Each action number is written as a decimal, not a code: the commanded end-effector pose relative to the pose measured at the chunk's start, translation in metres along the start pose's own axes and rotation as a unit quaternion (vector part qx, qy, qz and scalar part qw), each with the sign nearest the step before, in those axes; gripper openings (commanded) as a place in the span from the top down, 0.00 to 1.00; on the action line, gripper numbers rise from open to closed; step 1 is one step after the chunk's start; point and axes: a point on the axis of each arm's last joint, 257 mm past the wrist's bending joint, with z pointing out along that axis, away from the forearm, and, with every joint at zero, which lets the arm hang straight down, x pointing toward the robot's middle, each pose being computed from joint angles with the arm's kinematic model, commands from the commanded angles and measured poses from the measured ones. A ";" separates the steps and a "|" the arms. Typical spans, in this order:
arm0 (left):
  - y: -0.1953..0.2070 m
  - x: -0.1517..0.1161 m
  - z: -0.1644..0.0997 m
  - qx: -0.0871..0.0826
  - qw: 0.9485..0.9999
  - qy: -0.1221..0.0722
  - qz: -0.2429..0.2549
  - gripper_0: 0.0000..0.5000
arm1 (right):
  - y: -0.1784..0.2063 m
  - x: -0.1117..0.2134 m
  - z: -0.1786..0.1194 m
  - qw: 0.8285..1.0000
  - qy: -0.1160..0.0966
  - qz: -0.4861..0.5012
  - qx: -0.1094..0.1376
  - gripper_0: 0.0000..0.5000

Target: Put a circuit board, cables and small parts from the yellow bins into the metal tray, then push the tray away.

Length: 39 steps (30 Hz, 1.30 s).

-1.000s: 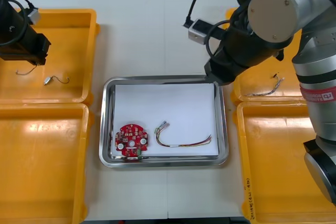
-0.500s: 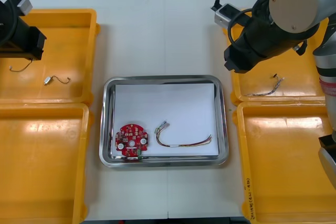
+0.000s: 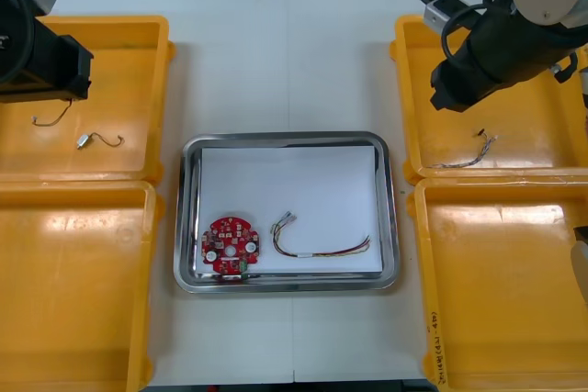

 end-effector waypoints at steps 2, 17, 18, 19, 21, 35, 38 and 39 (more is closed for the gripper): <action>-0.022 0.006 -0.008 -0.001 0.999 -0.013 -0.040 1.00 | -0.051 -0.010 -0.026 0.997 -0.018 0.070 0.025 0.00; -0.106 0.021 0.019 0.033 0.999 -0.006 -0.040 1.00 | -0.099 0.025 -0.015 0.977 0.017 0.208 0.049 0.00; -0.112 0.022 0.021 0.037 0.998 -0.005 -0.044 1.00 | -0.099 0.027 -0.013 0.974 0.019 0.219 0.048 0.00; -0.115 0.022 0.023 0.038 0.998 -0.005 -0.045 1.00 | -0.098 0.028 -0.012 0.973 0.021 0.226 0.046 0.00; -0.127 0.026 0.030 0.038 0.998 -0.003 -0.043 1.00 | -0.098 0.030 -0.009 0.967 0.026 0.251 0.045 0.00; -0.165 0.063 0.070 0.023 0.998 0.050 -0.032 1.00 | -0.096 0.058 0.017 0.918 0.070 0.390 0.018 0.00; -0.170 0.072 0.077 0.019 0.998 0.060 -0.025 1.00 | -0.095 0.064 0.022 0.913 0.081 0.400 0.016 0.00; -0.171 0.075 0.079 0.017 0.997 0.065 -0.025 1.00 | -0.095 0.064 0.024 0.912 0.081 0.403 0.014 0.00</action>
